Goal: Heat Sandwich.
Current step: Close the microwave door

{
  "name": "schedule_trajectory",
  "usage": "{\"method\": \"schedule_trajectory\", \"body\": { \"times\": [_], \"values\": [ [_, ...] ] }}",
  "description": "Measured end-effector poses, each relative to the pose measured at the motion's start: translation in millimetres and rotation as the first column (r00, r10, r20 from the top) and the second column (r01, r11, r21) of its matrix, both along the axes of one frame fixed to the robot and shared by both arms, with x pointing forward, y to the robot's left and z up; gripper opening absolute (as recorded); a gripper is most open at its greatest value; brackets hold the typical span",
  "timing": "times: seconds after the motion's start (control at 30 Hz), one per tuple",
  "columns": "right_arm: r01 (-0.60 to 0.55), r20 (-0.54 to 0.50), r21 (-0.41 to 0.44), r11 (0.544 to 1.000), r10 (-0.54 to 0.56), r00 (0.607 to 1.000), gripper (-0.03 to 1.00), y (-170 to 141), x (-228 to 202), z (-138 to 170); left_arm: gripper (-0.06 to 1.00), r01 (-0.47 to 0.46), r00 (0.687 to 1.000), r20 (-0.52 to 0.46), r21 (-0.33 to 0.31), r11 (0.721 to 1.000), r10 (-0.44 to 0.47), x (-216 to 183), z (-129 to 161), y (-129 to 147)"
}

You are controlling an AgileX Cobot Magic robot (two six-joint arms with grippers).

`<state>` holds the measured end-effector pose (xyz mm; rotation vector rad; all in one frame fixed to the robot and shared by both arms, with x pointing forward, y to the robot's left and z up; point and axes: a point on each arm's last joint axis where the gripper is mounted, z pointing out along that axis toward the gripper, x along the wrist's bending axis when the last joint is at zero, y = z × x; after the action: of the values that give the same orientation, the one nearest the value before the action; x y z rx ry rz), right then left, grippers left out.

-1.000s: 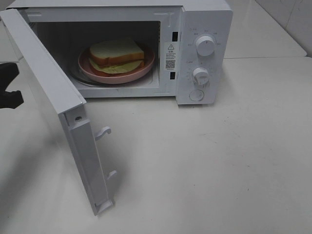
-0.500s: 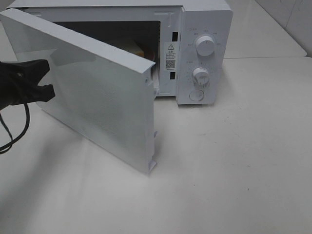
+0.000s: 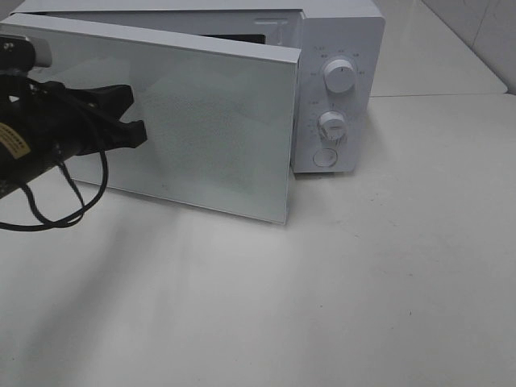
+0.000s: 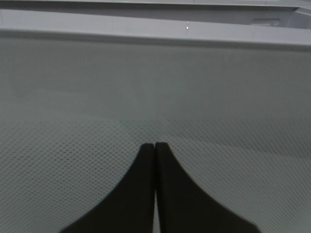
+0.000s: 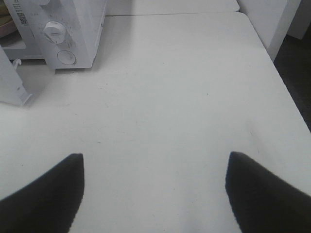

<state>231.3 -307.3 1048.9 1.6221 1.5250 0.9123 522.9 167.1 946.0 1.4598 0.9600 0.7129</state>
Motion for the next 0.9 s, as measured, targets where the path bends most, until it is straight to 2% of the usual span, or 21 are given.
{"method": "schedule_trajectory", "body": {
  "times": [0.27, 0.67, 0.9],
  "values": [
    [0.0, 0.0, 0.0, 1.0, 0.0, 1.0, 0.76, 0, 0, 0, 0.0, 0.036, 0.999, -0.015, 0.003, 0.999, -0.036, 11, -6, -31],
    [0.0, 0.0, 0.0, 1.0, 0.0, 1.0, 0.76, 0, 0, 0, 0.0, -0.03, 1.0, 0.009, 0.016, 0.999, 0.03, 36, -2, -74],
    [0.0, 0.0, 0.0, 1.0, 0.0, 1.0, 0.76, 0, 0, 0, 0.0, 0.027, 1.0, -0.002, 0.056, 0.998, -0.027, 45, -3, -98]
  ]
}}
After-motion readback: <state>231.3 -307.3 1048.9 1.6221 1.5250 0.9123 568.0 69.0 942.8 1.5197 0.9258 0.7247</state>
